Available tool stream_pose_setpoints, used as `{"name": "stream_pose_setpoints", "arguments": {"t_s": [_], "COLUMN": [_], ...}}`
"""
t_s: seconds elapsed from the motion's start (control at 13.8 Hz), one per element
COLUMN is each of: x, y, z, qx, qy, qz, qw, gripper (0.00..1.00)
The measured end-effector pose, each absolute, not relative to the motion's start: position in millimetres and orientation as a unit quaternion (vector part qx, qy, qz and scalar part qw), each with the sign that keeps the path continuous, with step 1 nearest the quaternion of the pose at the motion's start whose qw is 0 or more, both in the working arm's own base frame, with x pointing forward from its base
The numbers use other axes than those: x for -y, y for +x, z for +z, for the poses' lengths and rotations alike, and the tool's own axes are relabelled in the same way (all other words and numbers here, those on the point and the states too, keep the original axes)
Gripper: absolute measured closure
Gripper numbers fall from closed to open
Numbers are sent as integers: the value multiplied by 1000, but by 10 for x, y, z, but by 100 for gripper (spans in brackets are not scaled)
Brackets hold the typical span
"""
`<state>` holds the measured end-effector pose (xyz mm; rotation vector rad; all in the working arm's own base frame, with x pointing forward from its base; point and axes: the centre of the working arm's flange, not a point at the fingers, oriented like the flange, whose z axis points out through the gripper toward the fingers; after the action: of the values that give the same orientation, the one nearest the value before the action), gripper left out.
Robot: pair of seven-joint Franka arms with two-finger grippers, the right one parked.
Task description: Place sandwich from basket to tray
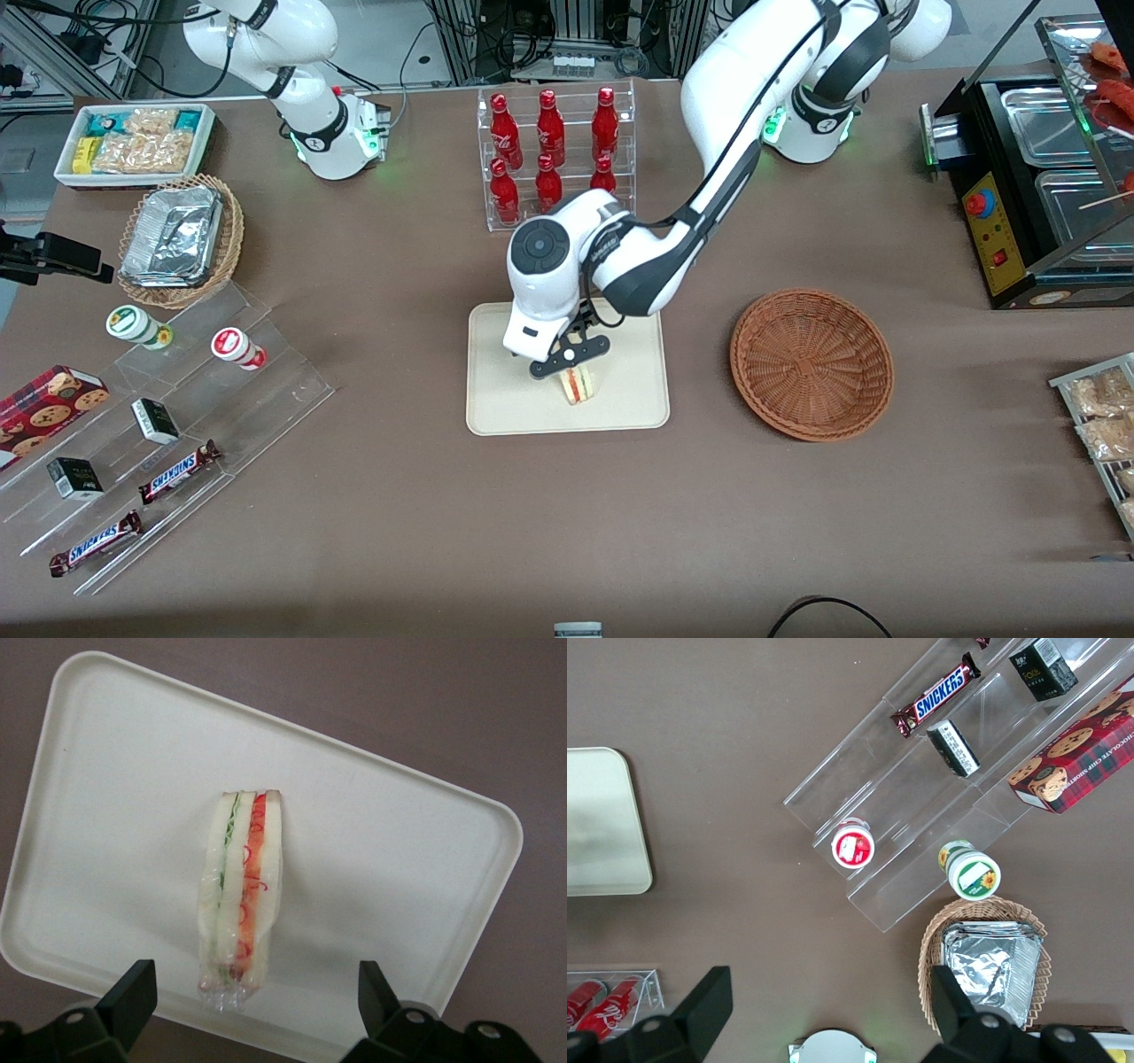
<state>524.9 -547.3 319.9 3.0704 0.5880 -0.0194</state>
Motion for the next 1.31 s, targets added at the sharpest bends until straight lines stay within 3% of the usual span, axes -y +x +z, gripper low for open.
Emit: {"name": "stream_pose_setpoints", "arguments": {"t_s": [0.22,0.58,1.31], "x": [5271,4225,2277], "y": [5306,5974,6374], "z": [3675,4082,4535], "qx": [-161,-148,-40], "qy": [987,989,998], "qz": [0,6,-44], "qw": [-8,-15,-34], "gripper": [0,0,0]}}
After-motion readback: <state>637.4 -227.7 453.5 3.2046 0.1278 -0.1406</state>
